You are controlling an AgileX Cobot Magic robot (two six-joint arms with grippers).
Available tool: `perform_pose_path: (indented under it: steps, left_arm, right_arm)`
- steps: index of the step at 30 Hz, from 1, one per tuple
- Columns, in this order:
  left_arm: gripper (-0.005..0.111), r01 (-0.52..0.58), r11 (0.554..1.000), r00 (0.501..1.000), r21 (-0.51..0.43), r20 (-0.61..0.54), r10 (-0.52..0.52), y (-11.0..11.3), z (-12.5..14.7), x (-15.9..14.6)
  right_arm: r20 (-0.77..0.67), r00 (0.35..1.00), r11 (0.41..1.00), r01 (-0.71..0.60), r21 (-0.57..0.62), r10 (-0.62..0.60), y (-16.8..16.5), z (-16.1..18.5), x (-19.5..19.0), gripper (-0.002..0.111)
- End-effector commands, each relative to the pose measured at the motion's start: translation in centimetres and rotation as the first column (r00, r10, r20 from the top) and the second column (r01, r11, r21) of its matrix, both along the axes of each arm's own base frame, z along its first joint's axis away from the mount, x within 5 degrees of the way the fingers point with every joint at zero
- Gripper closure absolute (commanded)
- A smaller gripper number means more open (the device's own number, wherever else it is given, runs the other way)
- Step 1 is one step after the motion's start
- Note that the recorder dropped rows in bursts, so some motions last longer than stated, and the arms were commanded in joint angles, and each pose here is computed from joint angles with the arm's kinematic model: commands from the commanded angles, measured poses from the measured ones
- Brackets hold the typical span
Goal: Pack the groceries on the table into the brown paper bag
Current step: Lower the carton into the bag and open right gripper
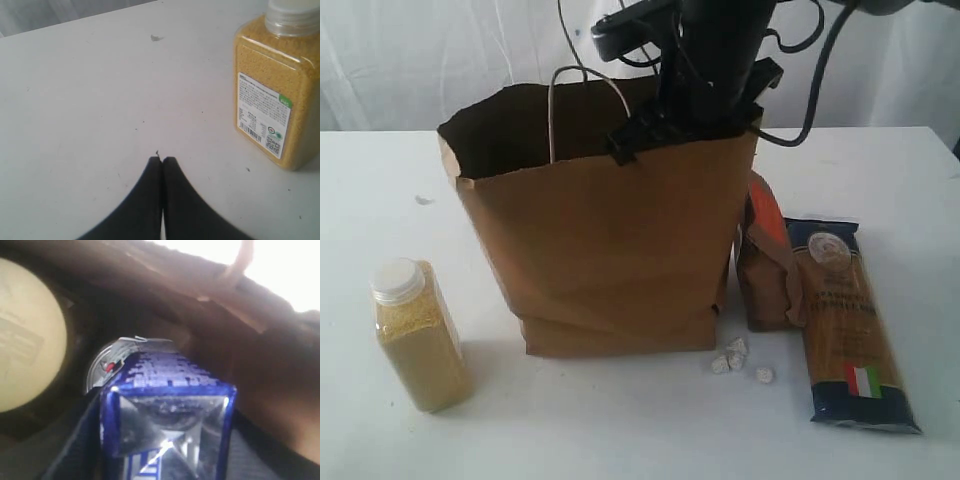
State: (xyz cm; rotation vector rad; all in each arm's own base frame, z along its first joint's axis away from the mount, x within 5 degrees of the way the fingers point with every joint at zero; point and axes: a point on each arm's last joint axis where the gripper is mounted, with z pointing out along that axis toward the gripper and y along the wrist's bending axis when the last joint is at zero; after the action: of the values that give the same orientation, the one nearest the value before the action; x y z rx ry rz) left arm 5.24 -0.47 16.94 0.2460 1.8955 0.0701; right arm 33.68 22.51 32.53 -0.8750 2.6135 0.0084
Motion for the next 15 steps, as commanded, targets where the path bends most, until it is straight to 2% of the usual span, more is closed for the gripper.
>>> perform_pose_path:
  steps: [1, 3, 5, 11, 15]
  left_arm:
    - [0.107, -0.004, 1.0, 1.0, -0.011, 0.001, 0.004, 0.0, -0.1, 0.0]
    - [0.107, -0.004, 1.0, 1.0, -0.011, 0.001, 0.004, 0.0, -0.1, 0.0]
    - [0.107, -0.004, 1.0, 1.0, -0.011, 0.001, 0.004, 0.0, -0.1, 0.0]
    - [0.107, -0.004, 1.0, 1.0, -0.011, 0.001, 0.004, 0.0, -0.1, 0.0]
    - [0.107, -0.004, 1.0, 1.0, -0.011, 0.001, 0.004, 0.0, -0.1, 0.0]
  right_arm:
    - [0.011, 1.0, 1.0, 0.002, 0.012, -0.002, -0.1, 0.3, 0.2, 0.075]
    - [0.011, 1.0, 1.0, 0.002, 0.012, -0.002, -0.1, 0.3, 0.2, 0.059]
    - [0.012, 1.0, 1.0, 0.002, 0.013, -0.002, -0.1, 0.4, 0.1, 0.051]
    - [0.042, 0.999, 0.999, 0.007, 0.038, -0.008, -0.3, 1.3, -0.2, 0.037]
    - [0.053, 0.999, 0.999, 0.006, 0.045, -0.009, -0.5, 2.0, -0.5, 0.037]
